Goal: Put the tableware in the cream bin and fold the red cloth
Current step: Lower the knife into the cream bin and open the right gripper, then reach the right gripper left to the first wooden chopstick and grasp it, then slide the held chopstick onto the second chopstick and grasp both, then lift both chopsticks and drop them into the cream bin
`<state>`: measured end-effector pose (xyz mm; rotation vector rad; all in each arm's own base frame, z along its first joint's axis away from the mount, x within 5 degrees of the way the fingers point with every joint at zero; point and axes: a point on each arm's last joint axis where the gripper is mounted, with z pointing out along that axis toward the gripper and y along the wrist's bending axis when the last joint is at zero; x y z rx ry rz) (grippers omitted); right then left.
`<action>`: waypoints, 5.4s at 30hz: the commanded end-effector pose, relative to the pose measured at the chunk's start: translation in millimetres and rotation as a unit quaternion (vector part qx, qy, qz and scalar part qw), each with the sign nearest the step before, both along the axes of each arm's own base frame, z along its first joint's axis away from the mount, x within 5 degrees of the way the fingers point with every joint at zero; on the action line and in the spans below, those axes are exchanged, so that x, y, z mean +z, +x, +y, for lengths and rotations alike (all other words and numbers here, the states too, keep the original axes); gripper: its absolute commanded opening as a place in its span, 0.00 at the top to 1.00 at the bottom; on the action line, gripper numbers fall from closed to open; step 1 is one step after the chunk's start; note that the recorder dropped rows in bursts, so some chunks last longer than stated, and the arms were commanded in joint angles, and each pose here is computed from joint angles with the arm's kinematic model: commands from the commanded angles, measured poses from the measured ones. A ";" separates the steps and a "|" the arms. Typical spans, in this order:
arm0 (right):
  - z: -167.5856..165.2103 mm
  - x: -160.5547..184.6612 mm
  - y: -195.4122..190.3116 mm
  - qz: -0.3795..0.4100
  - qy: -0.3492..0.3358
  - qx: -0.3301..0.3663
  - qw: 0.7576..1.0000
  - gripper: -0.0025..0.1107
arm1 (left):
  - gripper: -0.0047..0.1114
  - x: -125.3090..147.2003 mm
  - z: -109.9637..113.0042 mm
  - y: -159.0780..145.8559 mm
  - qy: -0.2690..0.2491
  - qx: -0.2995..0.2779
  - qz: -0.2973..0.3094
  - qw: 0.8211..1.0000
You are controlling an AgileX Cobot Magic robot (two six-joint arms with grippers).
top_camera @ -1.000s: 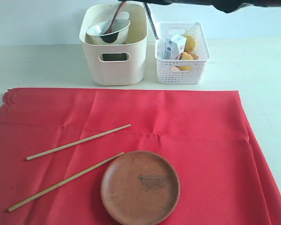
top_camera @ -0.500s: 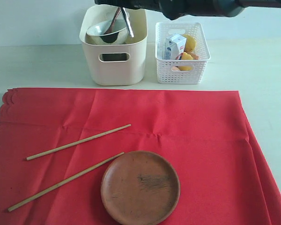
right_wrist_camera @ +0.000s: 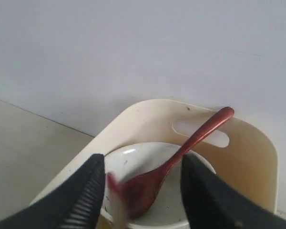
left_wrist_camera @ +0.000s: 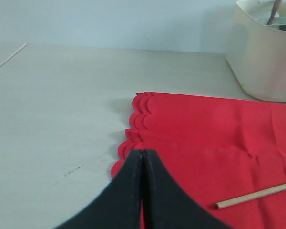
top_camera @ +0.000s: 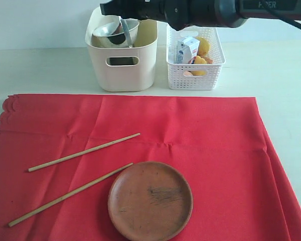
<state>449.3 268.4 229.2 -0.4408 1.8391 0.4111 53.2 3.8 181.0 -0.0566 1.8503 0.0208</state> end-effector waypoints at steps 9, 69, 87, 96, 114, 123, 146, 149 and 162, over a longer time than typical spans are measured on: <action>-29.5 70.5 -44.8 0.106 -0.134 0.034 0.985 0.44 | 0.96 -0.1 -0.5 -0.1 -0.001 -0.004 -0.005 1.000; 128.5 -122.4 -211.4 0.206 -0.486 0.495 0.691 0.98 | 0.96 -0.1 -0.3 -0.1 0.002 -0.004 -0.005 1.000; 125.2 -100.8 -180.8 0.069 -0.552 0.449 0.699 0.98 | 0.96 -0.1 -0.3 -0.1 0.002 -0.004 -0.005 1.000; 128.0 -105.2 -178.4 0.062 -0.540 0.448 0.710 0.98 | 0.96 -0.1 -0.3 -0.1 0.002 -0.004 -0.005 1.000; 129.9 -112.3 -179.5 0.071 -0.530 0.451 0.715 0.65 | 0.96 -0.1 -0.3 -0.1 0.002 -0.004 -0.005 1.000; 129.7 -133.5 -182.7 0.104 -0.524 0.458 0.711 0.68 | 0.96 -0.1 -0.3 -0.1 0.002 -0.004 -0.005 1.000; 129.0 -85.6 -184.7 0.080 -0.502 0.450 0.734 0.98 | 0.96 -0.1 -0.3 -0.1 0.002 -0.004 -0.005 1.000; 128.4 -69.4 -181.7 0.061 -0.489 0.442 0.750 0.98 | 0.96 -0.1 -0.3 -0.1 0.002 -0.004 -0.005 1.000; 83.3 32.5 -113.7 0.016 -0.287 0.249 0.925 0.98 | 0.96 -0.1 -0.3 -0.1 0.002 -0.004 -0.005 1.000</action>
